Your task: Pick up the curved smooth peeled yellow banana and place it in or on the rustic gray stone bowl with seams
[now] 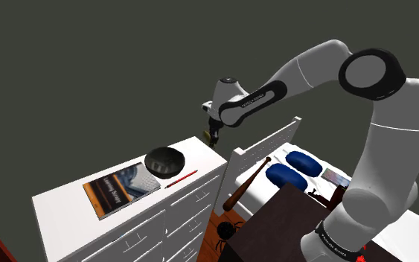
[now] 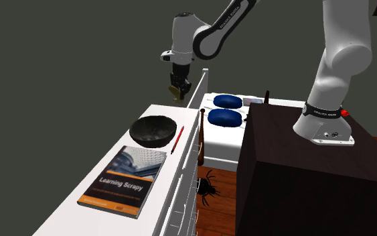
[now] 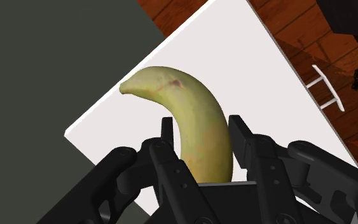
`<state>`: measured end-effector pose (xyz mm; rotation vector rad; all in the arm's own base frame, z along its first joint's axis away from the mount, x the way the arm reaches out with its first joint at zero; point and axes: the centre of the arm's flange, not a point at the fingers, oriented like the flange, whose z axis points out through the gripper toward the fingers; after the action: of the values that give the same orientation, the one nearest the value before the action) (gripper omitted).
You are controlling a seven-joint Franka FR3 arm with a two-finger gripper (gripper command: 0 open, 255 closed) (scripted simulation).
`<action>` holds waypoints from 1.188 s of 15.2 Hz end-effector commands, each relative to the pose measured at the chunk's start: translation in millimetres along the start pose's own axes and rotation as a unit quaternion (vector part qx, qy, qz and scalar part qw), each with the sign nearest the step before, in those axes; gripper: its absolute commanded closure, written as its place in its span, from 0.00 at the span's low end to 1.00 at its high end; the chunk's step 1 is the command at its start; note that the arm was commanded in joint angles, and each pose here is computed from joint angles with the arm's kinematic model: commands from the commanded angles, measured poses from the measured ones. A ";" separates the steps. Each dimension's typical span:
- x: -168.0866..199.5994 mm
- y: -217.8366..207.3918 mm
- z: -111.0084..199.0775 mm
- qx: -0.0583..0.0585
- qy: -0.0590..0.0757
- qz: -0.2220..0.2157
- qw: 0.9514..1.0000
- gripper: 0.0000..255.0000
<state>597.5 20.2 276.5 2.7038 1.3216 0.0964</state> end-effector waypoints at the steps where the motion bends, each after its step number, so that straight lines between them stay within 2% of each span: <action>1: -0.5 1.8 -10.5 0.000 0.000 0.000 1.000 1.00; 11: -0.5 9.1 -60.1 0.000 0.000 0.000 1.000 1.00; 18: 75.0 -43.5 -69.2 0.000 0.000 0.000 1.000 1.00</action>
<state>600.1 98.1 338.7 2.7031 1.3245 0.0956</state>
